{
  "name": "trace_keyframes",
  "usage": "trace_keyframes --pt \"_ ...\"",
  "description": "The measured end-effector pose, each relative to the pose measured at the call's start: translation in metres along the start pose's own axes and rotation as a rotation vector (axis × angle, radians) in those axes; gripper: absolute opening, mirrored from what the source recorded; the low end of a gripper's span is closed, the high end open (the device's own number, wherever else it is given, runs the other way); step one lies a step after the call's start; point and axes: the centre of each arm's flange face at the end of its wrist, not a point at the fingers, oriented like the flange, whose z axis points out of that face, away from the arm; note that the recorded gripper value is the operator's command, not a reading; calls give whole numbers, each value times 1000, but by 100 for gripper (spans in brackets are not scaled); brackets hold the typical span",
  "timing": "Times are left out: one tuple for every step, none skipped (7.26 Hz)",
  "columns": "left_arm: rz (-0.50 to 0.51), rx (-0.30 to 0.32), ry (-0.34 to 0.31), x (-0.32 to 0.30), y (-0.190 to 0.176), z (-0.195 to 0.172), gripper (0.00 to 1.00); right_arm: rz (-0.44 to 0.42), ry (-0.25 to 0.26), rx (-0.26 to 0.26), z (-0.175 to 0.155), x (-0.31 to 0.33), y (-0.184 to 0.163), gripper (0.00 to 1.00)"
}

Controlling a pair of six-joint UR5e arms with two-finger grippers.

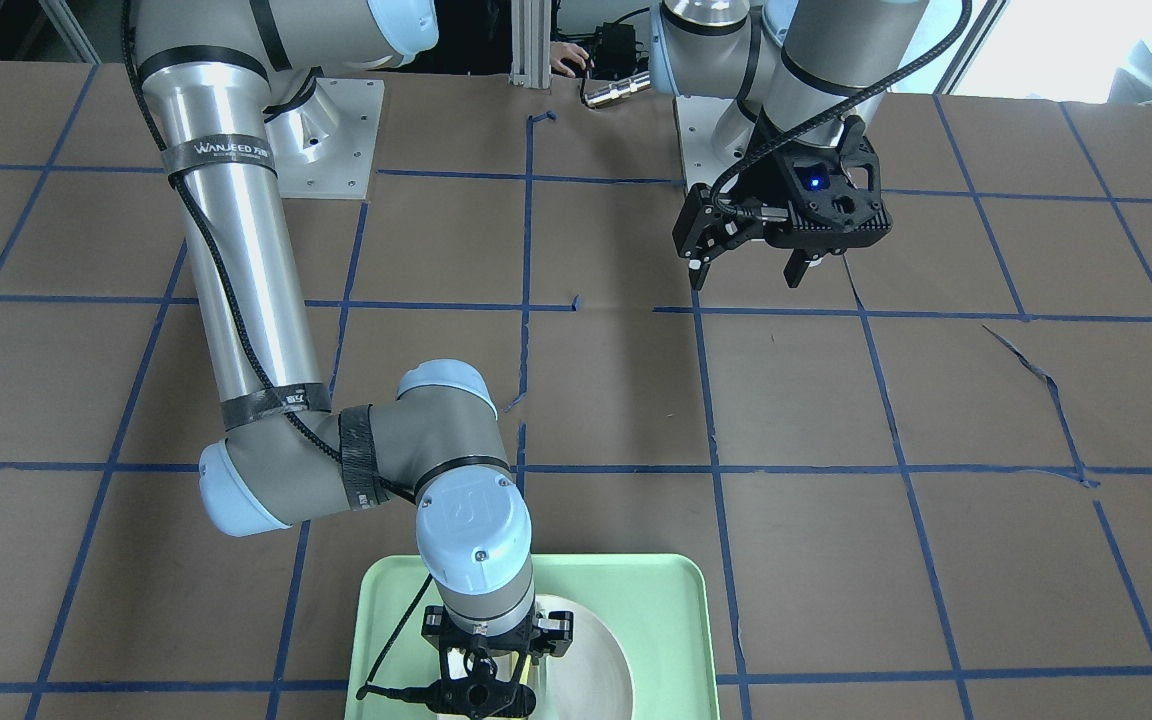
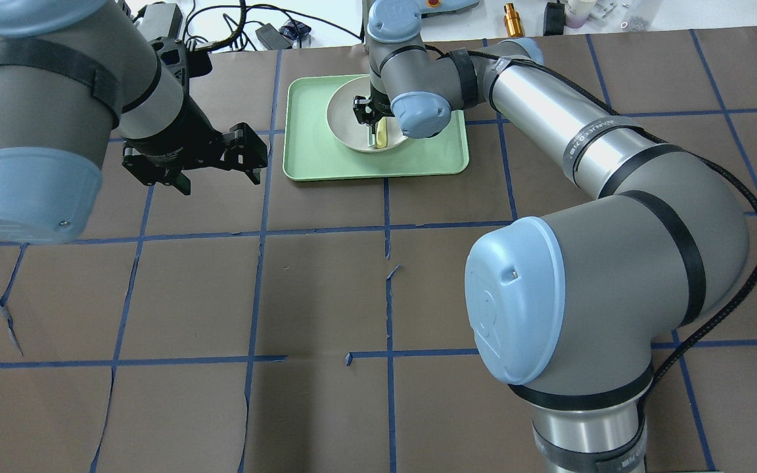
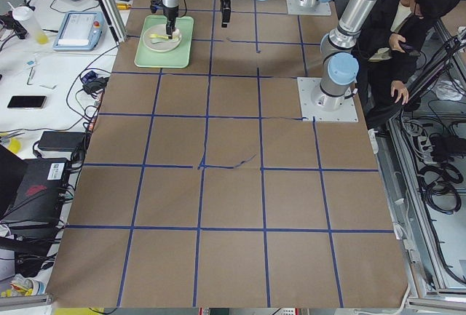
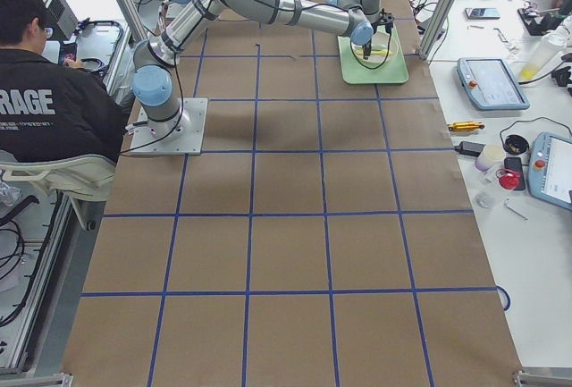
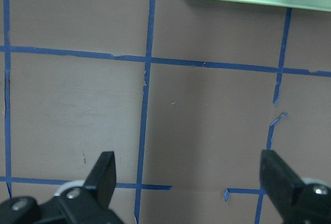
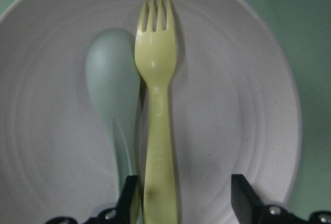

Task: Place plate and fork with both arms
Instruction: 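Close the right gripper on the yellow fork and lift it from the plate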

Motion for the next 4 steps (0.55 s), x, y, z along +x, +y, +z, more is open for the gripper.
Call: trace_keyframes --pt "0 -1 0 0 0 1 100 -1 -1 0 2 0 0 68" --pt "0 -2 0 0 0 1 100 -2 -2 2 2 0 0 68" --pt "0 -3 0 0 0 1 100 -2 -3 3 2 0 0 68" --pt "0 -3 0 0 0 1 100 -3 -4 3 2 0 0 68"
